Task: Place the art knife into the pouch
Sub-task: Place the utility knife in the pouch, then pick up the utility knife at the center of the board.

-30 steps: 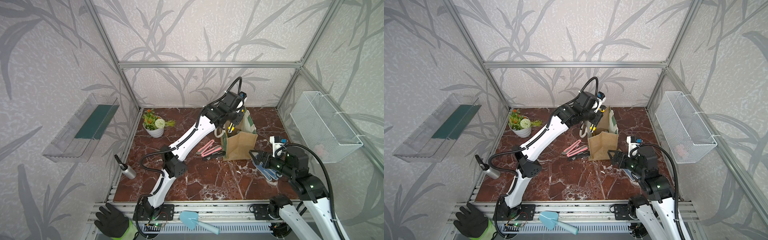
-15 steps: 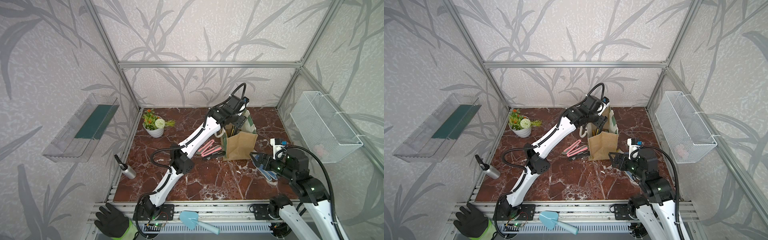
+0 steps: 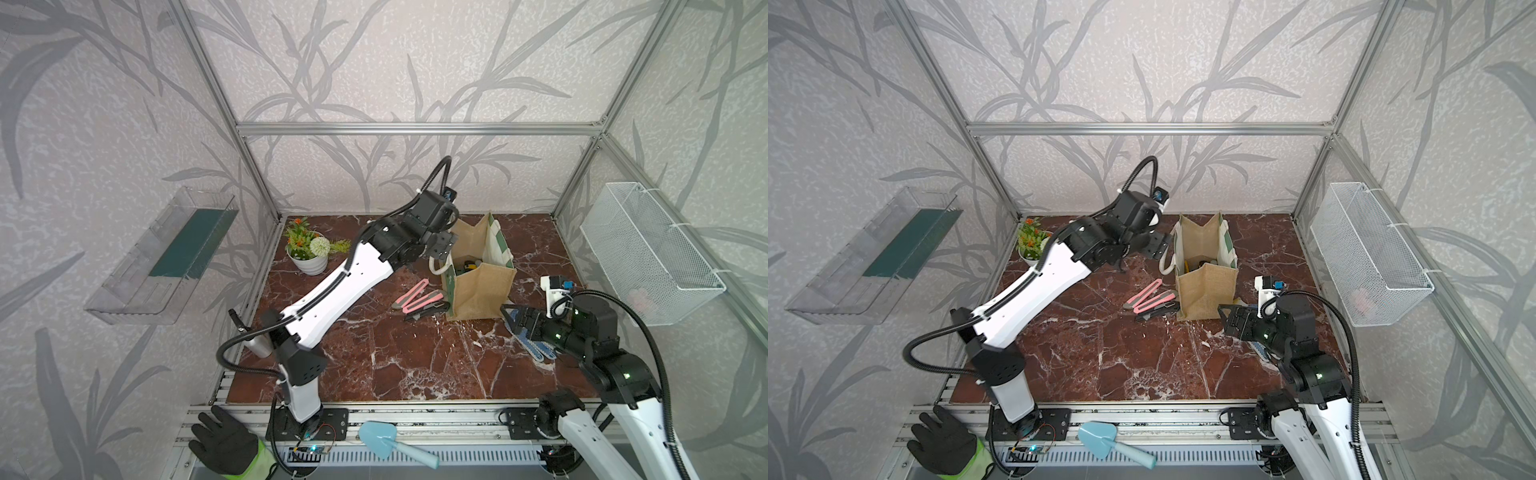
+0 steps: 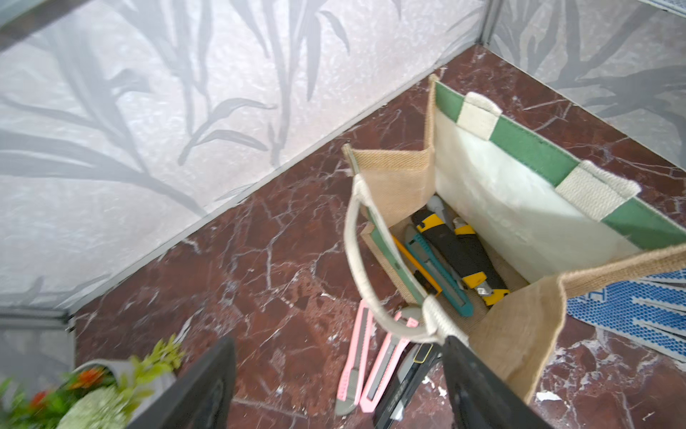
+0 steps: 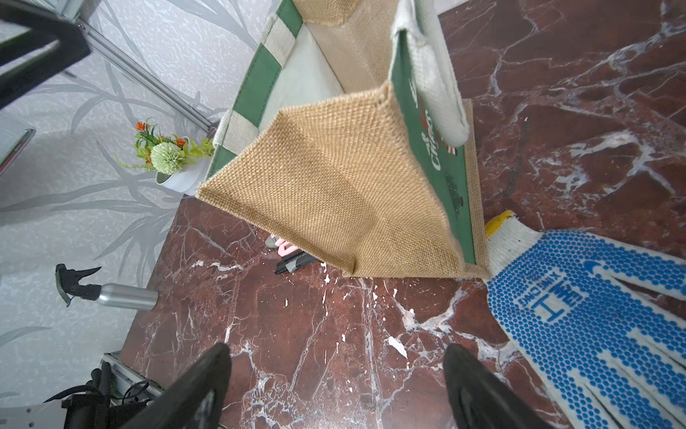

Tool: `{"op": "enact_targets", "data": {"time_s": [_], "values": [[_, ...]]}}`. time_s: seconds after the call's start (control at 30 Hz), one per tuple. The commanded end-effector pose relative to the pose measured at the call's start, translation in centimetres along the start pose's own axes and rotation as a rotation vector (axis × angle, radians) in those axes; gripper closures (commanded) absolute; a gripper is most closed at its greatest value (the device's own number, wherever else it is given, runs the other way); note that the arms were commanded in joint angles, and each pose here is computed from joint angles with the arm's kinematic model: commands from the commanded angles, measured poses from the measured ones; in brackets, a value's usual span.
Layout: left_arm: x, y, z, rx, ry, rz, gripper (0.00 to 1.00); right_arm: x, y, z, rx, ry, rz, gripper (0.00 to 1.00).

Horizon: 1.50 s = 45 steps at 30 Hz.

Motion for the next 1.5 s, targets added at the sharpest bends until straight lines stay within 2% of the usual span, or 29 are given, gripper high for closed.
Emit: {"op": "enact_targets", "data": {"time_s": [0.0,0.13,0.2,0.47,0.67,0.87,1.17,1.47], "values": [[2.3,-0.5,-2.9,0.029,0.118,0.139,0.24,0.5,0.9,0.5,-0.024,0.029,-0.004,0.10],[5.6,-2.1,-8.0,0.129,0.270,0.150,0.34,0.4,0.9,0.4,-0.021,0.035,-0.009,0.10],[6.5,-3.2,-10.6,0.176,0.319,0.146,0.35,0.3,0.7,0.3,-0.013,0.032,-0.015,0.10],[6.2,-9.2,-17.1,0.371,0.322,0.109,0.35,-0.2,0.0,-0.1,0.015,0.016,-0.024,0.10],[5.0,-13.3,-18.0,0.475,0.245,0.050,0.35,0.0,-0.1,-0.1,0.013,-0.004,0.000,0.10],[3.9,-15.7,-19.1,0.538,0.222,-0.014,0.35,0.0,0.0,-0.1,0.011,-0.014,0.004,0.10],[2.6,-17.6,-20.8,0.597,0.212,-0.057,0.39,-0.2,-0.2,-0.2,0.014,-0.019,-0.012,0.10],[0.6,-18.5,-21.3,0.627,0.172,-0.085,0.43,-0.4,-0.1,-0.3,0.016,-0.020,-0.030,0.10]]}}
Point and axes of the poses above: each gripper's point midway between its finger pads, its own y axis back along the fingers, its own x axis along the line the jaws close on, z = x × y, the point moved 10 cm from there along y, back along the fingers, and after that the axes turned 4 degrees about -y, right-handed, at the moved point
